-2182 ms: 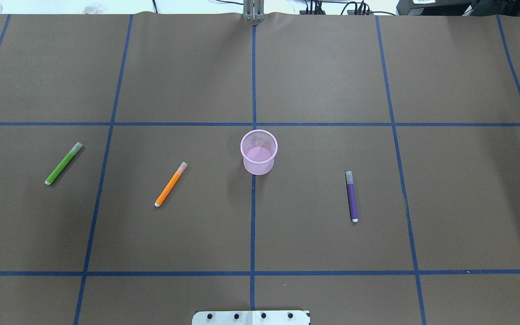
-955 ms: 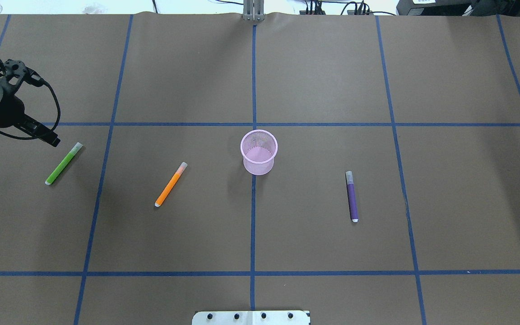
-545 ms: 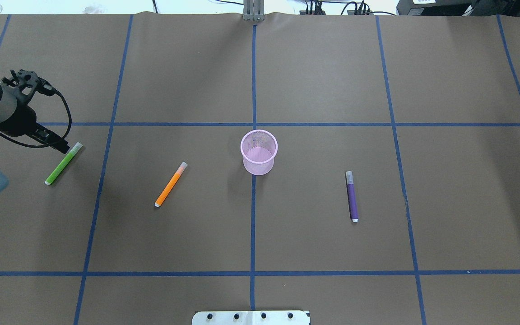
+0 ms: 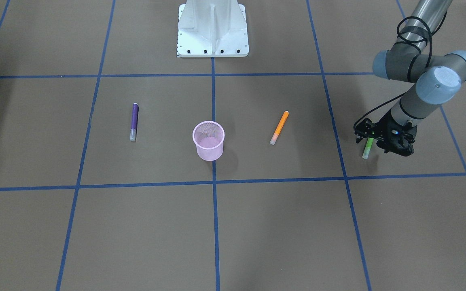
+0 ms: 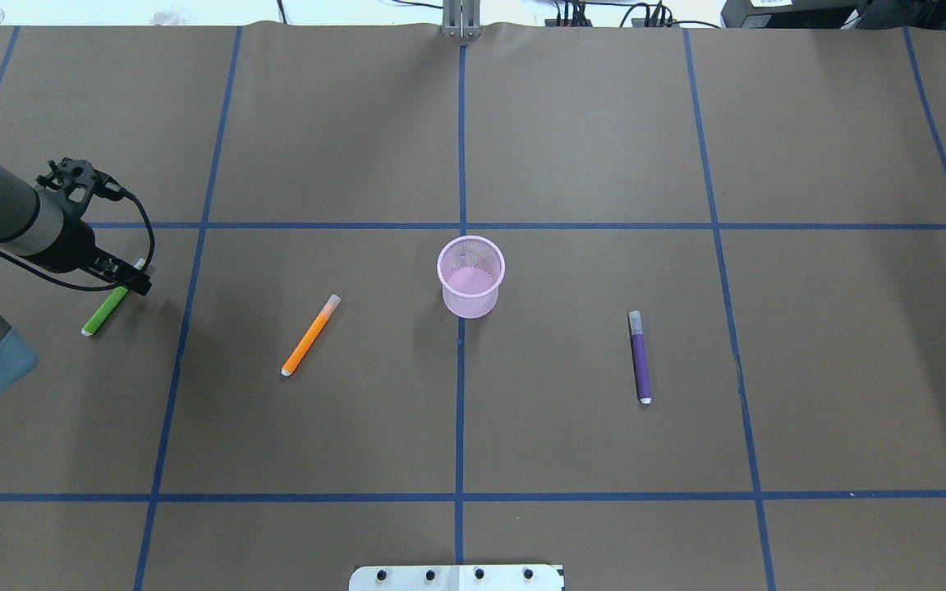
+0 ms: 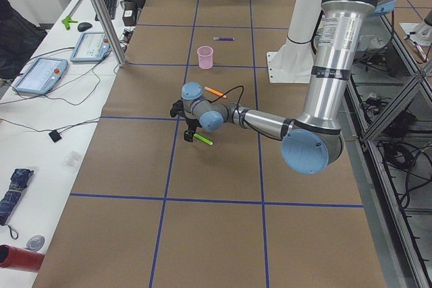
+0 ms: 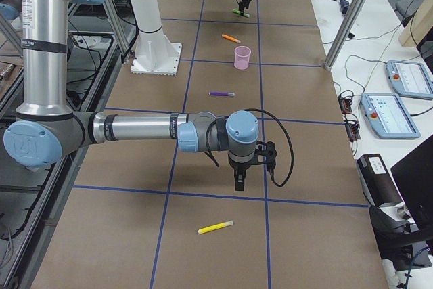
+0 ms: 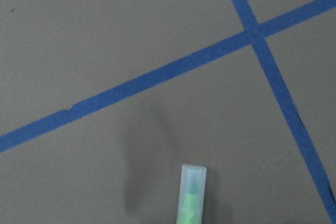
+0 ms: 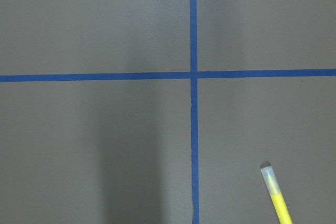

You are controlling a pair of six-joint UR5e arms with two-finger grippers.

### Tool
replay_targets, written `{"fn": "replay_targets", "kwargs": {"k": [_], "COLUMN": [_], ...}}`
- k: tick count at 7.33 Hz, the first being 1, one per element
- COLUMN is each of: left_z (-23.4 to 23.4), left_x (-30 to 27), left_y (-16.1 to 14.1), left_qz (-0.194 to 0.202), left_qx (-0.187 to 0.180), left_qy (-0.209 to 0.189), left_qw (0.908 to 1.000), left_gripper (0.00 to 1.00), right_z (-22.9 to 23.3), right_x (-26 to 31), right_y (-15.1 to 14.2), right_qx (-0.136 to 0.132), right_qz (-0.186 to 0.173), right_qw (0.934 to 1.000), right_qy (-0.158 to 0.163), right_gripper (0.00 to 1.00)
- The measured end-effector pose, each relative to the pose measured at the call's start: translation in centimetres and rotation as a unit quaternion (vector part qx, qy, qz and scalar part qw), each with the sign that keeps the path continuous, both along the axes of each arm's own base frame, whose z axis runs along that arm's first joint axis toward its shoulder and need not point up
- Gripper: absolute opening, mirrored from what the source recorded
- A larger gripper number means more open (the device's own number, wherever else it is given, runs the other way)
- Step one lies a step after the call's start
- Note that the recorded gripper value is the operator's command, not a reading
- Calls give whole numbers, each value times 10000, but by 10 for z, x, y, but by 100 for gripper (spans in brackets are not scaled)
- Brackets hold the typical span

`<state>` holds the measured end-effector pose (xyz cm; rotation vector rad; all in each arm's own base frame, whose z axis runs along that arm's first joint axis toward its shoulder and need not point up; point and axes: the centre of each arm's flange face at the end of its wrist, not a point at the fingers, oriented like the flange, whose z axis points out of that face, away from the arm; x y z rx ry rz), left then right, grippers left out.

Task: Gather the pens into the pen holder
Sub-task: 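Close the left gripper on the green marker's cap end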

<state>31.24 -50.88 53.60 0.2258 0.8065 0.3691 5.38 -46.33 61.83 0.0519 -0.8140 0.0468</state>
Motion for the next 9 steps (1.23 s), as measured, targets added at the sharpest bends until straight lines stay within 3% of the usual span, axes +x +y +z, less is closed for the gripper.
{"fn": "replay_targets", "kwargs": {"k": [1,4,8,9], "left_z": [0,0,0,1], "left_x": [0,0,0,0], "left_y": [0,1,1,1], "left_qz": [-1,3,-2,0], "left_qx": [2,-3,-5,-12], "left_qy": [-1,-3,-5,-10], "left_qw": [10000,10000,10000,10000], "left_gripper": [57,53,53,46], "right_z": [0,0,2,2], "right_x": [0,0,0,0], "right_y": [0,0,0,0], "right_qx": [0,2,-10,-12], "right_qz": [0,0,-4,-5], "right_qw": [10000,10000,10000,10000], "right_qy": [0,0,7,3], "right_gripper": [99,99,99,99]}}
